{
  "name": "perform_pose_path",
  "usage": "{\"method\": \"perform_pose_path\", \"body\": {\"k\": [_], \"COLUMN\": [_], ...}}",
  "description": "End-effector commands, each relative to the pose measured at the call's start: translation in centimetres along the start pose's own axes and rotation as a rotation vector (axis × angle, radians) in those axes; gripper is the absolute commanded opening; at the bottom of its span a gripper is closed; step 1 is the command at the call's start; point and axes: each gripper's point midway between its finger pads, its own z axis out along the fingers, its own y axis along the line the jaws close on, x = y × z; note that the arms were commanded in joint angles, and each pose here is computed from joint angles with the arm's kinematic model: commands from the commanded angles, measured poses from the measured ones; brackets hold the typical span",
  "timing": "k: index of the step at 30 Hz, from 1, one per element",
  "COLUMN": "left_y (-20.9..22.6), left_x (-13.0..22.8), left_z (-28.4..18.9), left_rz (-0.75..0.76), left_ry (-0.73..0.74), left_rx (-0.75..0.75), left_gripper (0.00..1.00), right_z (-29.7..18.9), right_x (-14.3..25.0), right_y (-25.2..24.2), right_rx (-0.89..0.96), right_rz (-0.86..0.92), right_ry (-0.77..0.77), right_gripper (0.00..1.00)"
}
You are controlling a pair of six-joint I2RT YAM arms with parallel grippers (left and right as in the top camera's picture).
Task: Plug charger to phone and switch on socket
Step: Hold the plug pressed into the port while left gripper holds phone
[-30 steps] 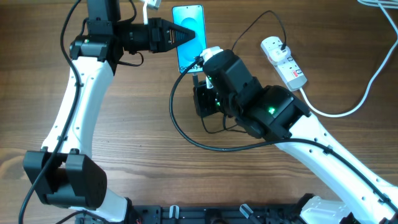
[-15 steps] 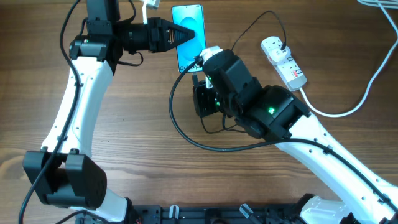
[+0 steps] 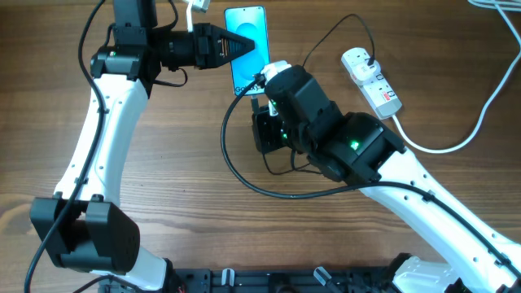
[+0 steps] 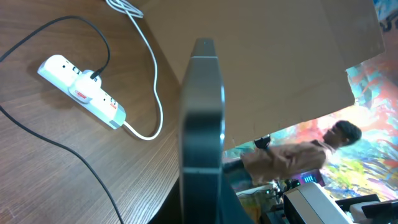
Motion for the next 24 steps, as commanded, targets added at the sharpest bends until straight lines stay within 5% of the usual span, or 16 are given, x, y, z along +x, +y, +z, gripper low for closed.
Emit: {"method": "perform_pose_path", "body": {"k": [1, 24], "left_y": [-1.11, -1.13], "left_x": [0.53, 0.44], "left_z": [0.39, 0.38], "left_rz": [0.027, 0.034], "left_ry": [0.026, 0.024], "left_rx": [0.043, 0.043], "left_gripper": [0.04, 0.04], "right_z": [-0.55, -0.1], "right_x": [-1.34, -0.47], "right_y": [-0.7, -0.09], "right_rx": [0.043, 0.004], "right_rz": [-0.009, 0.011], "right_ry": [-0.057, -0.011], "right_gripper": [0.04, 0.04]}}
